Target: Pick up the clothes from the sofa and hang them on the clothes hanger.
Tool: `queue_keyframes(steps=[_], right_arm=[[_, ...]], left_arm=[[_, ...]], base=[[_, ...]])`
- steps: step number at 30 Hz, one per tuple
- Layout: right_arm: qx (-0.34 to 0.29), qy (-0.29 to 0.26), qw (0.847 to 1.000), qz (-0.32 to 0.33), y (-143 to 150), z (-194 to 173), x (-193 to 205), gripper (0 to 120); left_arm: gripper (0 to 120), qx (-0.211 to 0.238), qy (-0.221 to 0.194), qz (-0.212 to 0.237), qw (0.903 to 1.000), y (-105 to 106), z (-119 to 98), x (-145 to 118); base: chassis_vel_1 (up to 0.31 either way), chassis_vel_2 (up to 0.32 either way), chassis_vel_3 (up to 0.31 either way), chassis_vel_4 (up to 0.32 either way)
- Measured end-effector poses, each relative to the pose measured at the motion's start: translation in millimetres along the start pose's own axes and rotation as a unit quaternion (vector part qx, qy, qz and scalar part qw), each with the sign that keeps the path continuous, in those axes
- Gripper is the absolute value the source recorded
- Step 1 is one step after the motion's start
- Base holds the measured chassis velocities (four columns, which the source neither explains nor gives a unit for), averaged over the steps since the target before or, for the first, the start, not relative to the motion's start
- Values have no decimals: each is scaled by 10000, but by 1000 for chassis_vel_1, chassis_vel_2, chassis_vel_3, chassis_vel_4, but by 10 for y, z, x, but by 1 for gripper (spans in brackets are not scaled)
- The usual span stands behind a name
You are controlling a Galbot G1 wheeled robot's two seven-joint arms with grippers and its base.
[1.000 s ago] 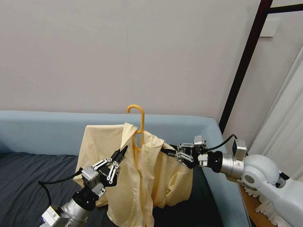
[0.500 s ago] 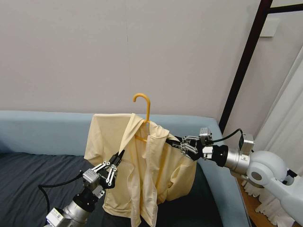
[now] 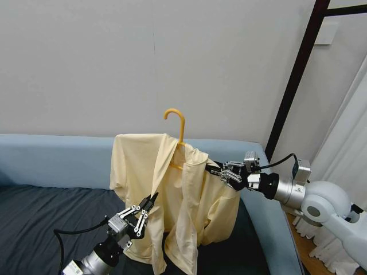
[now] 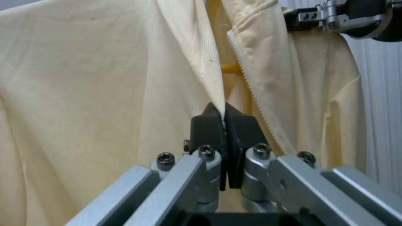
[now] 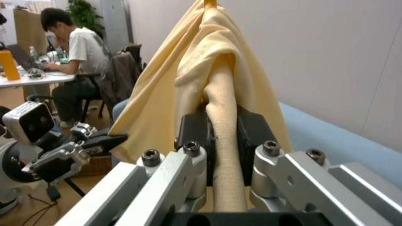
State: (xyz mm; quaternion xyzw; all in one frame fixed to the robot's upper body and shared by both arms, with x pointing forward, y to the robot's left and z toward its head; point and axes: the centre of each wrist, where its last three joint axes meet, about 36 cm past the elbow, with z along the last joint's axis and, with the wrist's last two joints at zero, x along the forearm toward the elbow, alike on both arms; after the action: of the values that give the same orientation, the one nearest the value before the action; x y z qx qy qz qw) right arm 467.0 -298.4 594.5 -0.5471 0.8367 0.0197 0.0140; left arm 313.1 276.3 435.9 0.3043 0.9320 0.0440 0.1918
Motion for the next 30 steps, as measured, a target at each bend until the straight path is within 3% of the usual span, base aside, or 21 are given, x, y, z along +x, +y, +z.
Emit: queue_keyframes(steps=[9,10,12,16,22,25,27,30], right_arm=[[-8,4,10000,3,-14,11,3,8],[-11,7,10000,4,-16,15,1,8],[-12,9,10000,4,-17,18,0,8],[7,-9,9999,132,-1,-17,-5,8],[87,-10,9963,856,152,-134,-13,8],[365,371,9840,1705,339,-363,32,8],[422,448,9800,1891,401,-427,37,8],[533,791,9621,2556,757,-725,33,8]], left_arm=[[1,-24,-38,-93,9999,27,-8,-27],[11,-27,-40,-113,9999,30,-8,-29],[14,-30,-36,-143,9999,34,-6,-29],[34,-116,-4,-539,9985,83,51,-29],[52,-303,22,-1025,9943,143,203,47],[67,-434,316,-1523,9869,145,334,126],[67,-432,345,-1579,9859,145,348,133],[86,-447,401,-1655,9844,149,390,150]], base=[[0,0,0,0],[0,0,0,0],[0,0,0,0],[0,0,0,0],[0,0,0,0],[0,0,0,0],[0,0,0,0],[0,0,0,0]])
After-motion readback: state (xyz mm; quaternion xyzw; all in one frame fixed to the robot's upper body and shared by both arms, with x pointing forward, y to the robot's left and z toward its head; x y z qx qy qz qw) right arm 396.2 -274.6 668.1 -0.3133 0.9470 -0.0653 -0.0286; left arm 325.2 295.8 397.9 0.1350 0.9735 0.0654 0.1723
